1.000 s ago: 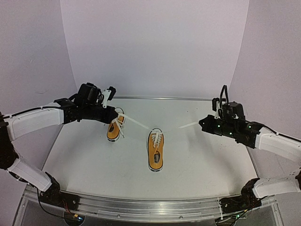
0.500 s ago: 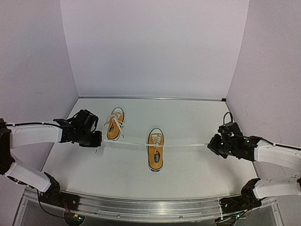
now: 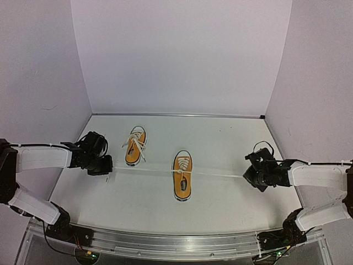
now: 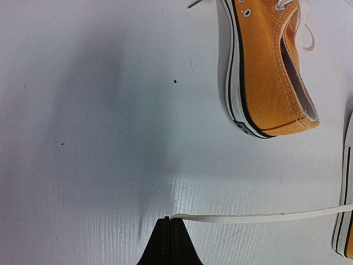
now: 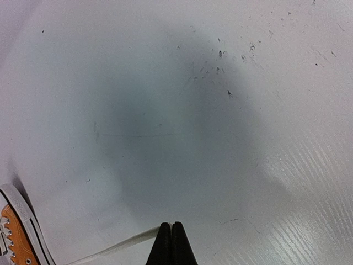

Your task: Tie the shoes

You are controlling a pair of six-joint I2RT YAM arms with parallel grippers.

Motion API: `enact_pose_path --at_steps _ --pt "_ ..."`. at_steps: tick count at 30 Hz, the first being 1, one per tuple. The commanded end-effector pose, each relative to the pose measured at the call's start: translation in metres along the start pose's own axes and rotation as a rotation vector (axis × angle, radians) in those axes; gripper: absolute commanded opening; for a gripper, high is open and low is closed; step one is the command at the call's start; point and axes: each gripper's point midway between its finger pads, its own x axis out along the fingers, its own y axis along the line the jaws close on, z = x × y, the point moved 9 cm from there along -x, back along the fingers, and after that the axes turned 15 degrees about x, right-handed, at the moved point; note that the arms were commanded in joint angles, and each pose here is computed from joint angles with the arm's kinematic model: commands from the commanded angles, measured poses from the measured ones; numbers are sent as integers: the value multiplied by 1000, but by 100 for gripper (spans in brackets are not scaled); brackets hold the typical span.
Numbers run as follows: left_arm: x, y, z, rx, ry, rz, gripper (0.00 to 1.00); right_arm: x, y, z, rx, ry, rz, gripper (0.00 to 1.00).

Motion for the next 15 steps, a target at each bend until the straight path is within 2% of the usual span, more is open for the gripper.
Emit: enact_pose_path --at_steps 1,7,15 --pt "7 2 3 16 -5 -9 0 -13 -8 18 99 -126 -44 0" --pt "14 -6 5 38 -10 -89 0 -45 -8 43 171 -240 -14 0" --pt "23 6 1 9 40 -32 0 -36 -20 40 195 -230 -86 0"
